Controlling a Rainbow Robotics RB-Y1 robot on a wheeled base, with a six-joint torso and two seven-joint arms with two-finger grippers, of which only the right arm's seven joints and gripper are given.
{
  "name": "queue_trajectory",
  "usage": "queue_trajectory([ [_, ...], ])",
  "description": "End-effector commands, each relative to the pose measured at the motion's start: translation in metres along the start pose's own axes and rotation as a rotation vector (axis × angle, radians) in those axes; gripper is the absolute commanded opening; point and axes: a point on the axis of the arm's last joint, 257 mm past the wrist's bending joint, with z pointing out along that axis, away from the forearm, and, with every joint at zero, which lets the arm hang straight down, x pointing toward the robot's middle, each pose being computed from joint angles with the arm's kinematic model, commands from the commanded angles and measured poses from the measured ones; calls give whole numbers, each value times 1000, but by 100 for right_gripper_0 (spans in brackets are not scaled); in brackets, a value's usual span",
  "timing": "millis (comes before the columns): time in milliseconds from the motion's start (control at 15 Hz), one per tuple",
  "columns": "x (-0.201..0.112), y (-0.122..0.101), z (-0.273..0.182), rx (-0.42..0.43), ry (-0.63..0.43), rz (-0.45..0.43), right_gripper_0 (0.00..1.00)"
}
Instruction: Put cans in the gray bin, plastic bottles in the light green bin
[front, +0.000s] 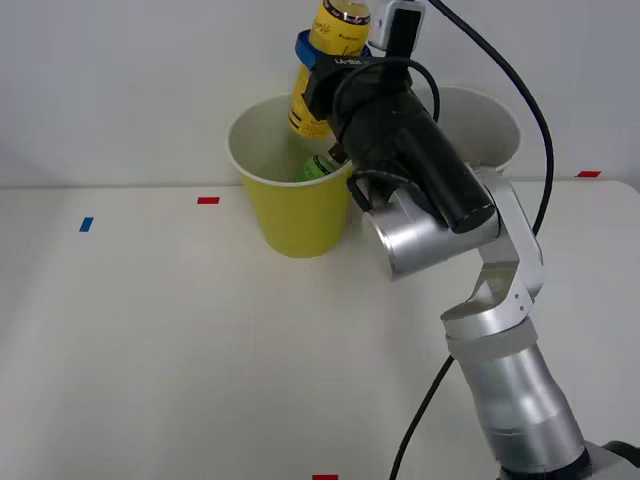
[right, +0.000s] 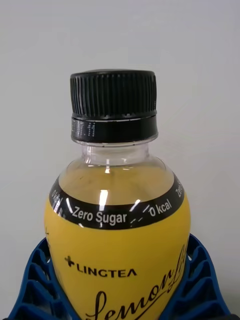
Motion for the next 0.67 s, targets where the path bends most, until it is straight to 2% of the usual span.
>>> queue_trajectory([
  [67,13,6,22,-12,40,0,0],
  [200,22,8,34,-18,61,-3,0],
  [400,15,12,37,-38,26,16,0],
  [467,14,14,36,-42,21,21,3],
  [600,12,16,36,-48,12,29,88],
  [667,12,16,36,-48,12,32,100],
])
